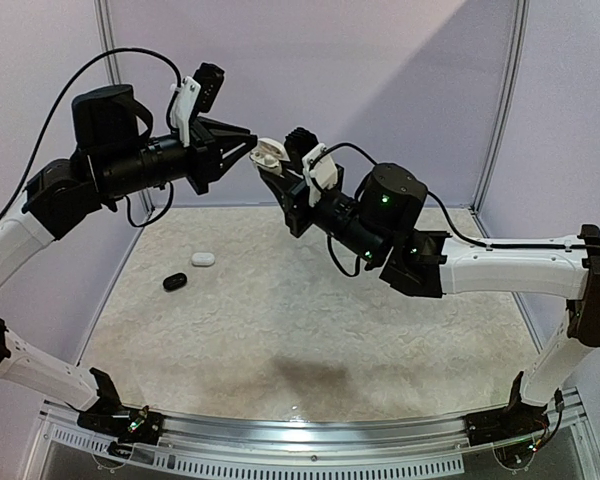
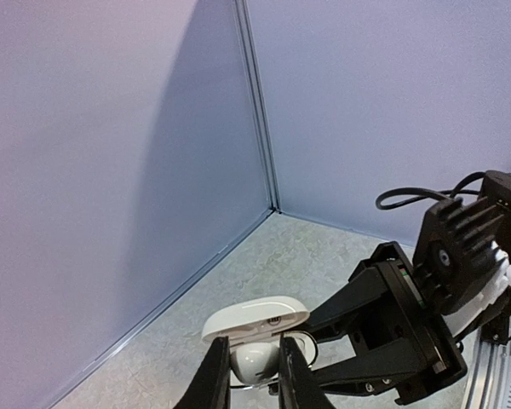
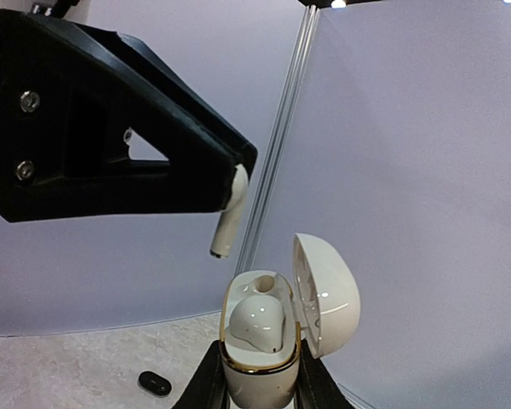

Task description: Insert the wireless bluetooth earbuds into the charging case

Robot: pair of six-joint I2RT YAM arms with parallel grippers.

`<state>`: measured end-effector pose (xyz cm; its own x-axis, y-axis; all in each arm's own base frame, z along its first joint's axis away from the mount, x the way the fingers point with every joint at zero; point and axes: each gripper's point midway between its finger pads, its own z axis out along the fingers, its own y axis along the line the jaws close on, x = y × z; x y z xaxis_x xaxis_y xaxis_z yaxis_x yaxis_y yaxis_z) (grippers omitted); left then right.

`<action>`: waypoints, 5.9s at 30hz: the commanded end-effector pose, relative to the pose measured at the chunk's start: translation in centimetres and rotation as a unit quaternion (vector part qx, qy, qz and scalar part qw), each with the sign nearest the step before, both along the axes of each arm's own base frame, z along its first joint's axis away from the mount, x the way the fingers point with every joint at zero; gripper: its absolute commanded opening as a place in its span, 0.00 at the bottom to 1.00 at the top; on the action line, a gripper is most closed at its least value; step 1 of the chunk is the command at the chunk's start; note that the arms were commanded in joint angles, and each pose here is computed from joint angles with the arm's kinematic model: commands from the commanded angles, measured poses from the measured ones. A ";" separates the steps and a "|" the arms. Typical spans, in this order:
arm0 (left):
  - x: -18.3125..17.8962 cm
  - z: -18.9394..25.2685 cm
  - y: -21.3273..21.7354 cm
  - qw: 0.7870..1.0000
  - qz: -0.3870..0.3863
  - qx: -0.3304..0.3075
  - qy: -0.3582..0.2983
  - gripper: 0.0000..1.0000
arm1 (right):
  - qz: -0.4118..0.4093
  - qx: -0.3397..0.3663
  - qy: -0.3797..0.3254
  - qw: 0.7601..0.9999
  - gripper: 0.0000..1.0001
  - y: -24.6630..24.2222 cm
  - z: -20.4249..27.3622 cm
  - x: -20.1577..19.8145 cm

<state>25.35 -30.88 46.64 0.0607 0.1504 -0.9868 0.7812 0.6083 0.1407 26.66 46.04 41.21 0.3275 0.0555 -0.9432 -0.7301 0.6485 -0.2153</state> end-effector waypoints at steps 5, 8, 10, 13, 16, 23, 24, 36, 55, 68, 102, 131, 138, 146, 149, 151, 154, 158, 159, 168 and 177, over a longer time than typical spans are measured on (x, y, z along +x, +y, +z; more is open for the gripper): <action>0.1 -0.6 -1.1 0.999 -0.008 0.002 -0.042 0.00 | -0.003 0.025 -0.007 1.000 0.00 -1.1 1.7 -0.5; 0.5 -0.9 -1.1 0.999 -0.002 0.008 -0.053 0.00 | 0.001 0.026 -0.007 1.000 0.00 -1.0 1.7 -0.7; 0.4 -1.3 -1.3 0.999 -0.007 0.013 -0.053 0.00 | 0.001 0.029 -0.007 1.000 0.00 -1.1 1.9 -0.7; 0.5 -1.0 -1.3 0.998 -0.007 0.012 -0.069 0.00 | 0.002 0.030 -0.008 1.000 0.00 -1.1 2.0 -0.7; 0.6 -0.6 -1.0 0.996 0.000 0.019 -0.092 0.00 | 0.004 0.029 -0.008 1.000 0.00 -1.0 2.0 -0.8; 0.9 -1.1 -0.4 0.993 0.018 0.041 -0.109 0.00 | 0.006 0.030 -0.006 1.000 0.00 -1.0 2.0 -0.8; 1.0 -1.2 -0.4 0.993 0.019 0.044 -0.110 0.00 | 0.006 0.029 -0.006 1.000 0.00 -0.9 2.0 -0.8; 1.3 -3.1 -0.8 0.993 0.018 0.060 -0.104 0.00 | 0.017 0.033 -0.003 0.999 0.00 -0.9 2.2 -1.1; 1.2 -4.6 -0.5 0.994 0.018 0.070 -0.081 0.14 | 0.016 0.065 0.006 0.998 0.00 -1.4 3.2 -1.1; 1.2 -5.3 -1.0 0.995 0.008 0.075 -0.067 0.19 | 0.027 0.052 0.009 0.998 0.00 -0.9 2.9 -1.2; 0.5 -1.8 -0.1 0.998 0.008 0.043 -0.054 0.36 | 0.024 0.017 0.067 0.997 0.00 0.1 0.6 0.5; -0.8 -4.1 1.3 0.988 -0.129 0.031 0.073 0.37 | 0.316 -0.047 0.051 0.946 0.00 4.2 0.4 -9.3; -2.3 -3.7 0.9 0.985 -0.162 0.031 0.054 0.34 | 0.303 -0.059 0.070 0.948 0.00 4.8 -0.4 -8.5; -4.9 -5.0 0.8 0.978 -0.191 0.066 0.044 0.32 | 0.235 -0.059 0.099 0.965 0.00 4.6 -1.0 -5.9; -4.8 -4.6 1.2 0.981 -0.180 0.063 0.036 0.33 | 0.231 -0.060 0.101 0.966 0.00 4.4 -1.0 -5.8; -4.5 -4.3 1.4 0.983 -0.168 0.061 0.033 0.33 | 0.226 -0.064 0.104 0.966 0.00 4.4 -1.2 -5.7; -3.9 -4.2 1.8 0.987 -0.145 0.062 0.033 0.33 | 0.212 -0.066 0.109 0.969 0.00 4.2 -1.4 -5.1; -0.5 -4.6 3.8 0.997 -0.036 0.056 0.042 0.36 | 0.153 -0.054 0.164 0.973 0.00 2.8 -2.6 -1.7; 0.6 -4.8 4.7 0.998 0.003 0.052 0.046 0.37 | 0.129 -0.050 0.190 0.972 0.00 2.1 -3.4 -0.3; 6.1 -18.0 16.7 0.920 0.298 0.070 0.245 0.67 | -0.054 -0.002 0.517 0.854 0.00 -5.7 -17.0 9.7; 2.7 -26.4 21.4 0.867 0.360 0.078 0.336 0.85 | -0.133 0.087 0.688 0.708 0.00 -12.1 -29.5 14.7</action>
<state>29.49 -10.77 20.66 -0.6703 0.1302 -0.7306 0.2183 0.9755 -0.0264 40.75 37.76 17.07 -0.7795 0.1508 -0.6080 -0.3054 0.7559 0.5791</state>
